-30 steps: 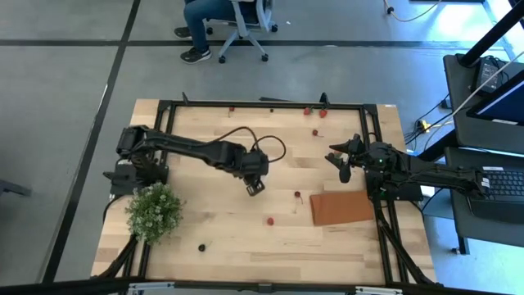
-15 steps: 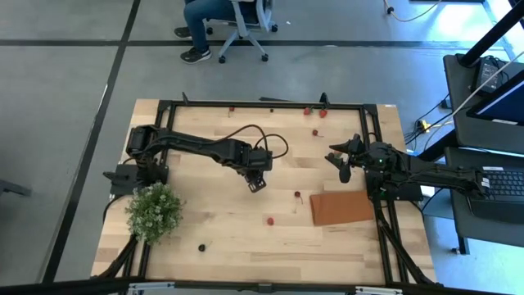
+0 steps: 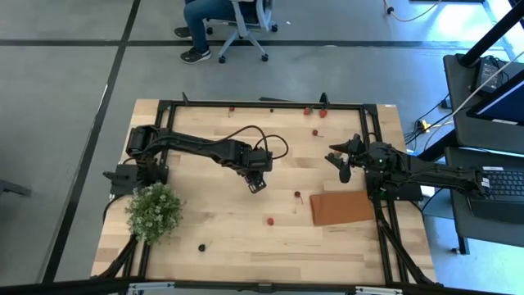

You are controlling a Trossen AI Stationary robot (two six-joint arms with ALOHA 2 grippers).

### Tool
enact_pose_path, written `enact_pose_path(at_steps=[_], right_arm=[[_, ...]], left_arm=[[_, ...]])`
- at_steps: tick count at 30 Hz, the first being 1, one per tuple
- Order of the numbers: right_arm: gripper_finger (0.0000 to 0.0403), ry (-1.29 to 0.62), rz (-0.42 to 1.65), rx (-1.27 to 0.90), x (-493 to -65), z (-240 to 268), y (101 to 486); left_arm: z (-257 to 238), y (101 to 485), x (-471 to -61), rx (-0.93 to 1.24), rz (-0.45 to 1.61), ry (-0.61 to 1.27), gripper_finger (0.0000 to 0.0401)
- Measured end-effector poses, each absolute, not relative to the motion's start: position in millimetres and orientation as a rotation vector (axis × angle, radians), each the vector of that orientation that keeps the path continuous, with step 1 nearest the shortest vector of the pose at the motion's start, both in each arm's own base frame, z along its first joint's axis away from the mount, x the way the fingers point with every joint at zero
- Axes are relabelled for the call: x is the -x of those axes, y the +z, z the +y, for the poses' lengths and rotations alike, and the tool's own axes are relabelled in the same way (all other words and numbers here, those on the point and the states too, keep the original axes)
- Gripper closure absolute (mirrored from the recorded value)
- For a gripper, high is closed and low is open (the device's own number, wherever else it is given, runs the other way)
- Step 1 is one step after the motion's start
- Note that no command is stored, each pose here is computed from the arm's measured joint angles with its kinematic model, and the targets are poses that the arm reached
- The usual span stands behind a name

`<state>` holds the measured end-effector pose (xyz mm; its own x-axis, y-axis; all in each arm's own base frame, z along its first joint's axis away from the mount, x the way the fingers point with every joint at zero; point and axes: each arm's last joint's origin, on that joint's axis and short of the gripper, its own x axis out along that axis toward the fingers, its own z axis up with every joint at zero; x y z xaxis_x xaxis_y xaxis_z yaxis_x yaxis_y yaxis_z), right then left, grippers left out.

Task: Pick and placing Produce into tupperware
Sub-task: Put the right black cherry into the bin, then put the raspberry into the bin

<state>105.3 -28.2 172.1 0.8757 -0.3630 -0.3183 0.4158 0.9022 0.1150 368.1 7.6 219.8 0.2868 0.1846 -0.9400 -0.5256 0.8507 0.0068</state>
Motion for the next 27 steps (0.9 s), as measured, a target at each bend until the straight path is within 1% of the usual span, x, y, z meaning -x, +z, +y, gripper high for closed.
enact_pose_path(at_steps=[13,15,22,25,27], right_arm=[[0.0163,-0.409,0.296,-0.183,-105.3,-28.2,172.1],[0.0163,-0.409,0.296,-0.183,-105.3,-28.2,172.1],[0.0163,-0.409,0.296,-0.183,-105.3,-28.2,172.0],[0.0163,-0.409,0.296,-0.183,-105.3,-28.2,172.0],[0.0163,-0.409,0.295,-0.183,-105.3,-28.2,172.1]], left_arm=[[6.9,219.9,-368.2,0.374,1.192,0.483,0.0278],[6.5,220.0,-368.2,0.383,1.195,0.472,0.0269],[6.4,220.3,-368.2,0.387,1.194,0.467,0.0215],[6.3,229.7,-365.8,0.393,1.170,0.460,0.0205],[6.0,242.7,-364.5,0.397,1.145,0.450,0.0204]])
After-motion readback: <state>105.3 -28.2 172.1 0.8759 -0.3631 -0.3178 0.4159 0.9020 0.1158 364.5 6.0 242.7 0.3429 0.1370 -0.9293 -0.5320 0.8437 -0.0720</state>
